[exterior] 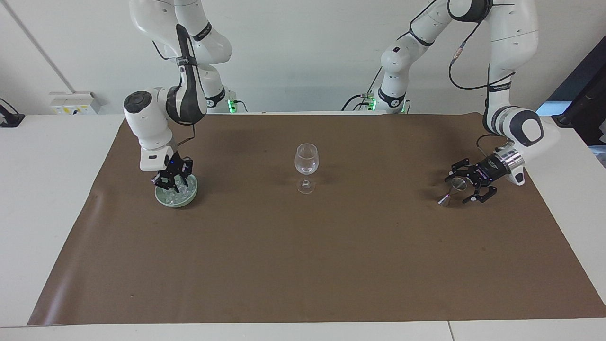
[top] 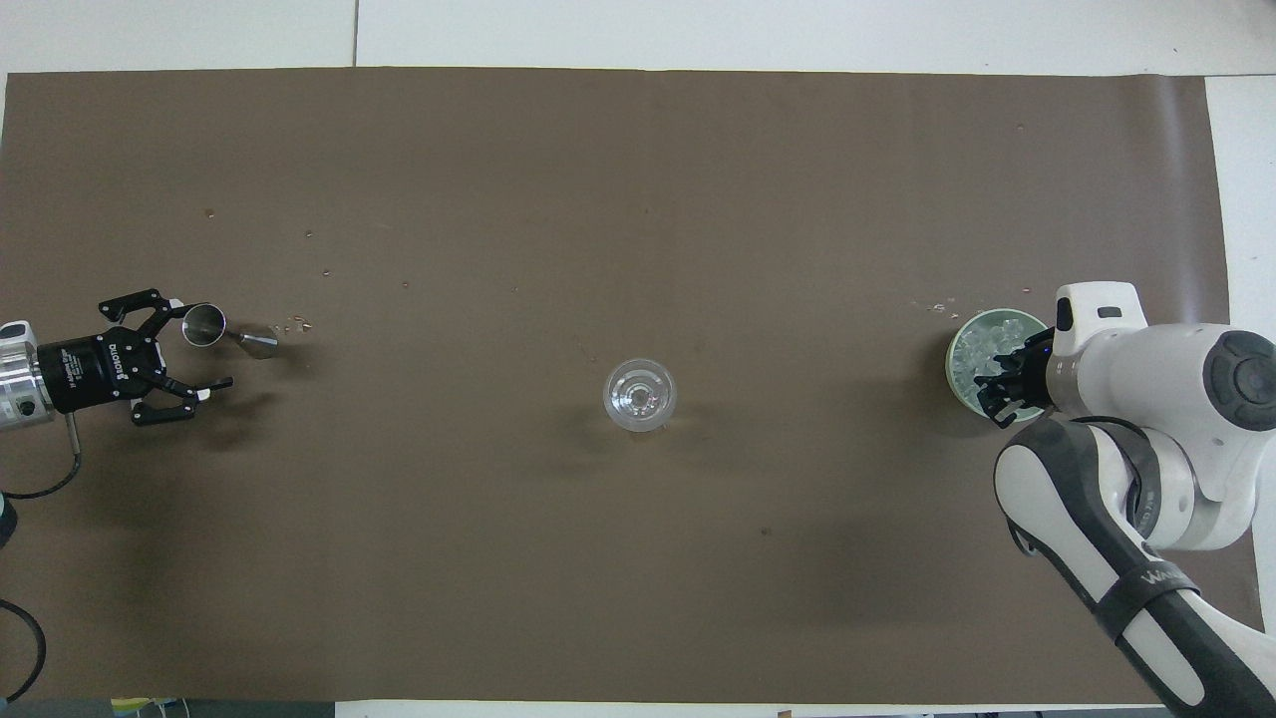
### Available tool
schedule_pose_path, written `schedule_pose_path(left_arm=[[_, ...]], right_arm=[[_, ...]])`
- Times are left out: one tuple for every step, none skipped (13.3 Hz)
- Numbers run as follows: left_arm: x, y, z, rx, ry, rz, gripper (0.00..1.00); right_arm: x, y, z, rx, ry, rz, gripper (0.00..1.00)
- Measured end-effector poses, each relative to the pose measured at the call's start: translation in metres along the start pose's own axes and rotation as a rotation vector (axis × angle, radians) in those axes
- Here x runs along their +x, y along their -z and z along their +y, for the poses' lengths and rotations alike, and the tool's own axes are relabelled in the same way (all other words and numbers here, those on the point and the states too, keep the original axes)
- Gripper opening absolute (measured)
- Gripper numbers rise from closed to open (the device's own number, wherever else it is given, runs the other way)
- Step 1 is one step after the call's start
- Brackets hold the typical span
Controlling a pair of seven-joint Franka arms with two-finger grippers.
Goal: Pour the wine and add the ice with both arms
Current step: 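Set down the jigger and open the left gripper while the right gripper grasps ice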
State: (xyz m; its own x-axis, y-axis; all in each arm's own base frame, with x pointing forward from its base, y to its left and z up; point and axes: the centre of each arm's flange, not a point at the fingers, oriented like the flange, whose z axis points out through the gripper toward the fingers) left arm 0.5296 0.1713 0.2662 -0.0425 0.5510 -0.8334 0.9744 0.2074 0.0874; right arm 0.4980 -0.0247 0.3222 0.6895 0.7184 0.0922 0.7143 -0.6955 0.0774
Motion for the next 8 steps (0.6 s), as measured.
schedule_pose_path(left_arm=[[0.000, 0.006, 0.004, 0.022, -0.033, 0.045, 1.00], [-0.001, 0.014, 0.009, 0.054, -0.076, 0.100, 1.00], [-0.004, 0.023, 0.014, 0.085, -0.120, 0.153, 1.00], [-0.009, 0.033, 0.021, 0.116, -0.167, 0.208, 1.00], [-0.017, 0.044, 0.028, 0.140, -0.216, 0.264, 1.00], [-0.028, 0.056, 0.037, 0.159, -0.267, 0.321, 1.00], [-0.042, 0.066, 0.046, 0.179, -0.321, 0.379, 1.00], [-0.060, 0.073, 0.056, 0.207, -0.384, 0.443, 1.00]], right_arm=[[0.001, 0.000, 0.000, 0.000, 0.001, 0.001, 0.32], [0.001, 0.001, -0.001, -0.001, 0.003, 0.001, 0.32], [0.002, 0.001, -0.001, -0.001, 0.005, 0.001, 0.32], [0.002, 0.001, -0.002, -0.001, 0.005, 0.002, 0.32], [0.002, 0.001, -0.001, -0.001, 0.005, 0.002, 0.32], [0.003, 0.003, -0.001, 0.003, 0.005, -0.002, 0.32], [0.005, 0.008, 0.002, 0.014, 0.005, -0.010, 0.32], [0.010, 0.019, 0.007, 0.028, 0.006, -0.020, 0.32]])
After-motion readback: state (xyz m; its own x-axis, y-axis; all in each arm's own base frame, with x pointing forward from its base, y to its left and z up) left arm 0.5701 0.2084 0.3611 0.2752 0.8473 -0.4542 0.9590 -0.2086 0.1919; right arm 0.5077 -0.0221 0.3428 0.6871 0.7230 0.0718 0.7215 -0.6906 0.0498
